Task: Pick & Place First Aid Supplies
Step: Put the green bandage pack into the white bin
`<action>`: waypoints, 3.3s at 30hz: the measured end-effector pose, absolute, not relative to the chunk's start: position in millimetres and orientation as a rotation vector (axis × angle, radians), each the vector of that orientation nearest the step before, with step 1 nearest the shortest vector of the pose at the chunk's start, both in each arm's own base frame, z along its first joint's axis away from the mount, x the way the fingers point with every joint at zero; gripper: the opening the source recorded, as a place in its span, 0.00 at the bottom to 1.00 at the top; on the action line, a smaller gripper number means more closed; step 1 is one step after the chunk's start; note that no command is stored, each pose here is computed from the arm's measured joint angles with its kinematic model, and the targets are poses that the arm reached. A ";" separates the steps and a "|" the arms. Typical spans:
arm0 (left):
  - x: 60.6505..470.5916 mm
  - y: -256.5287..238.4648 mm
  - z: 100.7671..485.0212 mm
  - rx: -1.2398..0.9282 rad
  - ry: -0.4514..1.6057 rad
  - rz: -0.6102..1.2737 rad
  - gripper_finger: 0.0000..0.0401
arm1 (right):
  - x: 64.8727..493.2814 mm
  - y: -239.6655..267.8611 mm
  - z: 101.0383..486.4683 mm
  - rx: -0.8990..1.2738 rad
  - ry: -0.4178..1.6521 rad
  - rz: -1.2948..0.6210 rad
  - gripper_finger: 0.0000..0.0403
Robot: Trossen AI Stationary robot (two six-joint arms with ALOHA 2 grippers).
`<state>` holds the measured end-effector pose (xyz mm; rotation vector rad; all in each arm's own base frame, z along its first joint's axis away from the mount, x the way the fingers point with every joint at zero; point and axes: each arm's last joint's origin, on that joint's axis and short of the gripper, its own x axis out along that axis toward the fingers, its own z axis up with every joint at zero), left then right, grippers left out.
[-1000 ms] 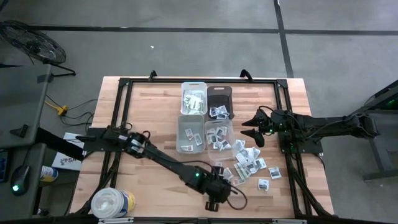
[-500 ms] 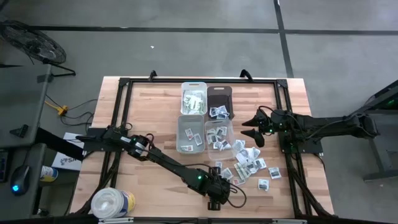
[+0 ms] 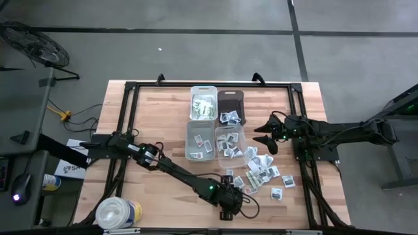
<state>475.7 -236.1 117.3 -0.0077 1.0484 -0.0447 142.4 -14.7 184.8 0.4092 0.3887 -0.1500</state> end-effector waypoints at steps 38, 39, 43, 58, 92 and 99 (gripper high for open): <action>438.9 -216.4 212.4 0.113 1.242 -0.116 0.01 | 142.4 -14.8 184.8 0.409 0.389 -0.151 0.55; 436.3 -214.8 220.0 0.115 1.243 -0.113 0.00 | 142.4 -14.7 184.8 0.409 0.389 -0.150 0.55; 428.0 -204.2 248.2 0.142 1.256 -0.068 0.00 | 142.4 -14.7 184.8 0.409 0.389 -0.150 0.55; 428.0 -83.6 309.6 0.404 1.316 0.065 0.01 | 142.3 -14.8 184.8 0.409 0.389 -0.150 0.55; 416.0 147.7 257.9 0.504 1.457 -0.268 0.01 | 142.4 -14.7 184.9 0.409 0.389 -0.150 0.55; 413.1 155.3 253.9 0.509 1.466 -0.277 0.01 | 142.4 -14.7 184.8 0.409 0.389 -0.150 0.55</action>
